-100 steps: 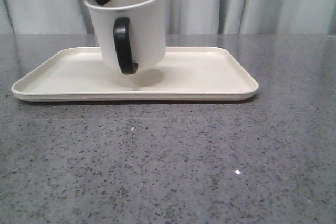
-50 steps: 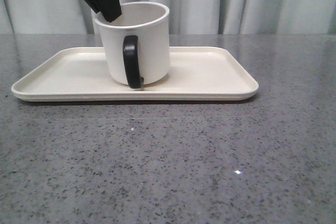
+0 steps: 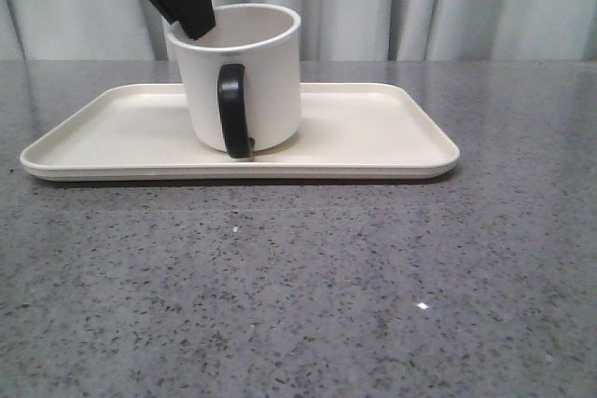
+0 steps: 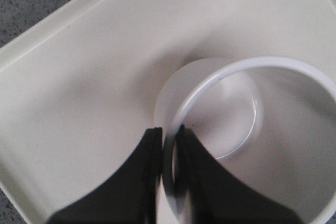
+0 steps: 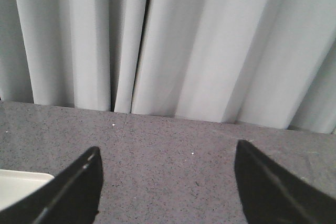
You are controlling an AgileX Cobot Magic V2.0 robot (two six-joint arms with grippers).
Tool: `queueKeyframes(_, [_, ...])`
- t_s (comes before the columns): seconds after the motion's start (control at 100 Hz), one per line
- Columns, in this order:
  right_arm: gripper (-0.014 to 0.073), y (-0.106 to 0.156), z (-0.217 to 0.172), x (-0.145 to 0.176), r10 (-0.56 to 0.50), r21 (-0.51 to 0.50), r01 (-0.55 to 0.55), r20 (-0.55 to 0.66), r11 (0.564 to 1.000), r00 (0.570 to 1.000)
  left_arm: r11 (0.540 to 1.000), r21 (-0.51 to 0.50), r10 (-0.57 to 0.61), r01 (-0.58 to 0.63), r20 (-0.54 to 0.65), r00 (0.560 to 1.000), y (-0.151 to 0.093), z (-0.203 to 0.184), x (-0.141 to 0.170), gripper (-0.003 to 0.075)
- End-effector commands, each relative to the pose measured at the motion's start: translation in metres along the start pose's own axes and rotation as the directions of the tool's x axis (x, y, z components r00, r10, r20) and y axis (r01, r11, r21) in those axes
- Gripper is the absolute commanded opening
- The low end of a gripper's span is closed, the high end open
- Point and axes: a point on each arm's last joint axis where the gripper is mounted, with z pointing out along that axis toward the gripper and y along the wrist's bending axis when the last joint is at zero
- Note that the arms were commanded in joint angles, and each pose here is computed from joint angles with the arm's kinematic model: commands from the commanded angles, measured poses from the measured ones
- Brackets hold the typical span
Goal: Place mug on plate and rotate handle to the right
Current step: 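Open the left gripper and lift it away from the mug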
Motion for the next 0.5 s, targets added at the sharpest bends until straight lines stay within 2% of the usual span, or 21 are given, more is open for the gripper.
queueKeyframes(0.0, [0.0531, -0.0020, -0.0081, -0.0154, -0.019, 0.018, 0.017, 0.102, 1.000, 0.995, 1.000, 0.021, 0.006, -0.008, 0.114, 0.994, -0.0089, -0.0301, -0.0072, 0.0040])
queueKeyframes(0.22, [0.0531, -0.0020, -0.0081, -0.0154, -0.019, 0.018, 0.017, 0.102, 1.000, 0.995, 1.000, 0.023, 0.005, -0.008, 0.114, 0.993, -0.0091, -0.0301, -0.0072, 0.0301])
queueKeyframes(0.29, [0.0531, -0.0020, -0.0081, -0.0154, -0.019, 0.018, 0.017, 0.102, 1.000, 0.995, 1.000, 0.023, 0.005, -0.008, 0.114, 0.993, -0.0091, -0.0301, -0.0072, 0.0362])
queueKeyframes(0.36, [0.0531, -0.0020, -0.0081, -0.0154, -0.019, 0.018, 0.017, 0.102, 1.000, 0.995, 1.000, 0.024, 0.004, -0.007, 0.114, 0.993, -0.0092, -0.0301, -0.0072, 0.0390])
queueKeyframes(0.49, [0.0531, -0.0020, -0.0081, -0.0154, -0.019, 0.018, 0.017, 0.102, 1.000, 0.995, 1.000, 0.025, 0.004, -0.007, 0.112, 0.994, -0.0093, -0.0301, -0.0070, 0.0391])
